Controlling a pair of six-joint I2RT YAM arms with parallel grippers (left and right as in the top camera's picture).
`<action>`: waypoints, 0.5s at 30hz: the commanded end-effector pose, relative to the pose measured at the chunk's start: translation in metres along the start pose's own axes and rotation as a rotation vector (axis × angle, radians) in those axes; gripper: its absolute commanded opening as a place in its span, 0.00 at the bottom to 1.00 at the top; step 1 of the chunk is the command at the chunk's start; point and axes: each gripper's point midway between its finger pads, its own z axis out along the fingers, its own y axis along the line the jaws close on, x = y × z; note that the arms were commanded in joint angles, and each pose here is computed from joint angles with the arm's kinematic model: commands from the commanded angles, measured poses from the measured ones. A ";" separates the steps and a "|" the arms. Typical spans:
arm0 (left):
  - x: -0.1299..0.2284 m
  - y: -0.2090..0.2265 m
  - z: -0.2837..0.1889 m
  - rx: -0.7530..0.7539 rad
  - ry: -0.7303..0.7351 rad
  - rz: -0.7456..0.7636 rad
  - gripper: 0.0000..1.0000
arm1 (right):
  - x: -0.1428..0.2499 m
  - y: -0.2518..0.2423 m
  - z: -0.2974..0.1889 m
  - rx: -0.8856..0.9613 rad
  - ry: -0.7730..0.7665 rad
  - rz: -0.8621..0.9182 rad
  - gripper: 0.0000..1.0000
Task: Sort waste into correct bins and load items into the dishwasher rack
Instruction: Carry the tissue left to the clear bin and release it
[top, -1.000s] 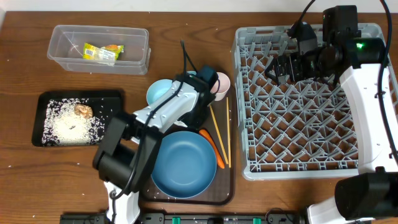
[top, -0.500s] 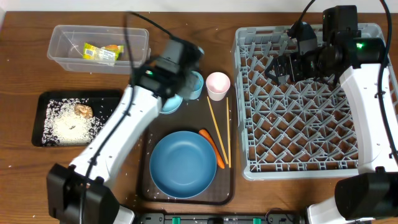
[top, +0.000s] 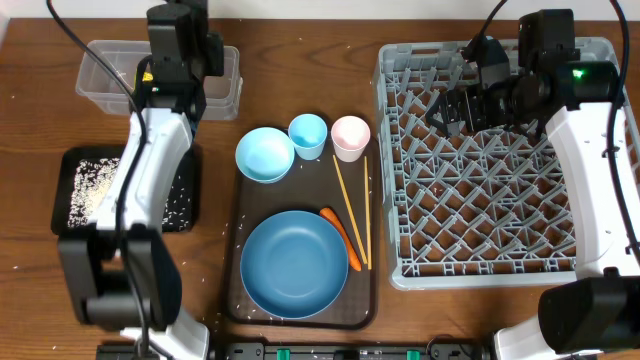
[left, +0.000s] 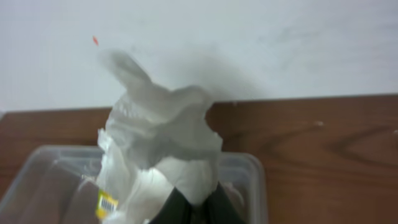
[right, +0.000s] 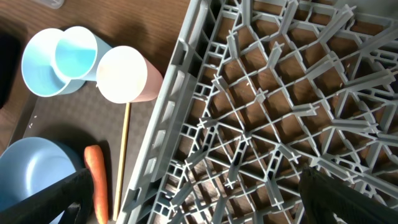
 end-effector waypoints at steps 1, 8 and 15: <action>0.024 -0.001 0.028 -0.003 0.043 -0.007 0.09 | 0.000 0.004 -0.002 -0.002 -0.003 -0.021 0.99; 0.042 -0.004 0.038 0.000 0.090 -0.003 0.79 | 0.003 0.004 -0.002 -0.004 0.007 -0.017 0.99; 0.026 -0.003 0.018 0.001 0.073 -0.002 0.89 | 0.004 0.004 -0.002 -0.005 0.011 -0.016 0.99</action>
